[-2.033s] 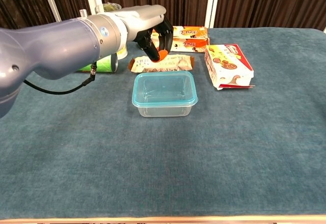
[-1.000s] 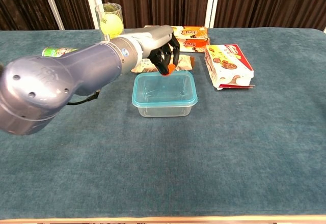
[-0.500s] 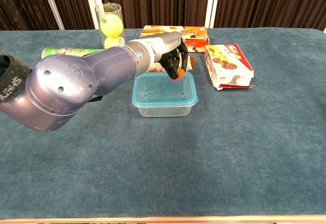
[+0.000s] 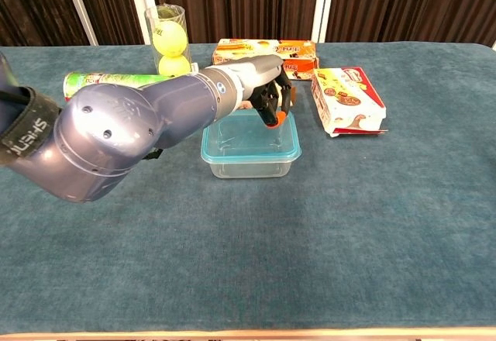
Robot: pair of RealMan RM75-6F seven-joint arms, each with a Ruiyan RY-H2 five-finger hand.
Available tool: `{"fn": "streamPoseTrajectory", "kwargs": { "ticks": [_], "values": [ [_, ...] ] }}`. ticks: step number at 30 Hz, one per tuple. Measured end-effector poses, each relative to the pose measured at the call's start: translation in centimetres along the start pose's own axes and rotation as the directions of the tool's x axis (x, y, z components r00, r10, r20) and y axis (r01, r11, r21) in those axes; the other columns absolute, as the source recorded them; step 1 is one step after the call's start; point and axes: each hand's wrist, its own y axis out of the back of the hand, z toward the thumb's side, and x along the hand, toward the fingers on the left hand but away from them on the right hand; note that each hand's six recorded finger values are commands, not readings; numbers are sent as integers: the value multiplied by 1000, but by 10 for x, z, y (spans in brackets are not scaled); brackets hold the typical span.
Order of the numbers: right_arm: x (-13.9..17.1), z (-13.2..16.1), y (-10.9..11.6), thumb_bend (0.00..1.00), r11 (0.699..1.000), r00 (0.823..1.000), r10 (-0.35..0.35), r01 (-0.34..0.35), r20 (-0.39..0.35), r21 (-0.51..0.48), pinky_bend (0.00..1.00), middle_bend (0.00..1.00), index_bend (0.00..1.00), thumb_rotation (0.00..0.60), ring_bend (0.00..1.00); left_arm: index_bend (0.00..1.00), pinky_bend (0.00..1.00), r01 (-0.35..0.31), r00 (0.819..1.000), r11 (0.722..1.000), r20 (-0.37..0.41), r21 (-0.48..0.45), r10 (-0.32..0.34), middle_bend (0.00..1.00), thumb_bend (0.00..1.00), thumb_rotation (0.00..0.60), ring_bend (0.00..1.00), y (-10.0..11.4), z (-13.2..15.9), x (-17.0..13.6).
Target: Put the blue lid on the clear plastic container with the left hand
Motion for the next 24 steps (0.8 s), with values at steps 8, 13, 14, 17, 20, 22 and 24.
{"fn": "streamPoseTrajectory", "kwargs": {
  "ticks": [8, 13, 14, 17, 20, 22, 24],
  "values": [
    [0, 0, 0, 292, 1000, 1000, 2, -2, 0, 1, 0, 0, 87, 600, 4, 687, 111, -7, 1000, 999, -13, 46, 8, 660, 546, 600, 236, 4, 6, 3],
    [0, 0, 0, 291, 1000, 1000, 3, -3, 0, 3, 0, 0, 87, 600, 4, 694, 111, -3, 1000, 996, -23, 86, 5, 666, 545, 600, 236, 7, 12, 4],
    [0, 0, -1, 291, 1000, 1000, 3, -3, 1, 3, 0, 0, 87, 600, 4, 695, 111, -4, 1000, 996, -24, 92, 6, 666, 545, 600, 236, 8, 12, 4],
    [0, -1, -1, 292, 1000, 1000, 4, -4, 1, 2, 0, 0, 87, 600, 4, 699, 111, -1, 999, 994, -34, 106, 4, 668, 545, 600, 236, 10, 14, 4],
    [0, -1, 0, 292, 1000, 1000, 2, -2, 3, 3, 0, 0, 87, 600, 4, 699, 111, 10, 999, 994, -47, 110, -4, 668, 546, 600, 236, 10, 15, 5],
    [0, -1, 0, 292, 1000, 1000, 2, -2, 5, 3, 0, 0, 87, 600, 4, 699, 111, 14, 999, 993, -53, 116, -8, 668, 546, 600, 236, 11, 16, 5],
    [0, -1, 0, 291, 1000, 1000, 2, -2, 5, 3, 0, 0, 87, 600, 4, 699, 111, 20, 998, 993, -57, 115, -14, 668, 546, 600, 236, 10, 16, 4]
  ]
}}
